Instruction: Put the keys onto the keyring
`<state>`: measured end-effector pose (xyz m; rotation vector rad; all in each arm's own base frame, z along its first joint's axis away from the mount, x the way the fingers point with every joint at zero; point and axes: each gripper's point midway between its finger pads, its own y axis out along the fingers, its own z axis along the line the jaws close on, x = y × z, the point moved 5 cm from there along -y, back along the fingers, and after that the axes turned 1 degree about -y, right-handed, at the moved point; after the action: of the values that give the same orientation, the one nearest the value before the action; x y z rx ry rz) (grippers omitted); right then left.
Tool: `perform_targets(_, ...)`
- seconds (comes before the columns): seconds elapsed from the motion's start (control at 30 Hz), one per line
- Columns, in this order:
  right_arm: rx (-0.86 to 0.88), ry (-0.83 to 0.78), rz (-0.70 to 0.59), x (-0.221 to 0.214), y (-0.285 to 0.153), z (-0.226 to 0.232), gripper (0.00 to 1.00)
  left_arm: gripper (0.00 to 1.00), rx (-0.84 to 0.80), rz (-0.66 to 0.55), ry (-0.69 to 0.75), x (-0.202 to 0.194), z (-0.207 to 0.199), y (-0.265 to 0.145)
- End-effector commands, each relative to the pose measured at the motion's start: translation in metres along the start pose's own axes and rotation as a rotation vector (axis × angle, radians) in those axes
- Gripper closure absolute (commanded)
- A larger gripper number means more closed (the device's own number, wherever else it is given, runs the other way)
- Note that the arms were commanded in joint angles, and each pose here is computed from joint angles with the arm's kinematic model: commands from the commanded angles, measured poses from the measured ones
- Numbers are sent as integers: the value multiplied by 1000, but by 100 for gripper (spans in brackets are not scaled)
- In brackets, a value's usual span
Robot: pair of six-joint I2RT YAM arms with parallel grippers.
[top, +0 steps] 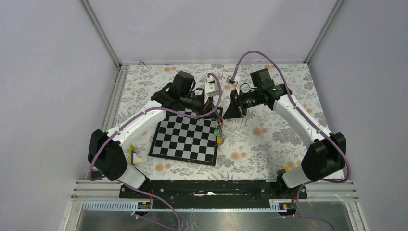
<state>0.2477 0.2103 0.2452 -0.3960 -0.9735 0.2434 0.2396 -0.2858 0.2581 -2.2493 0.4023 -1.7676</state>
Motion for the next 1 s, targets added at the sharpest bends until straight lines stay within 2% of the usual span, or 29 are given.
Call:
perform_targets(0.0,-43,-47,-30,18,-2,-7,100,100,-66,-49,64,16,-11,3)
perform_targets(0.97,-86,-6,-6,12,1,-17,100,100,-72,-46,78,15,-15,3)
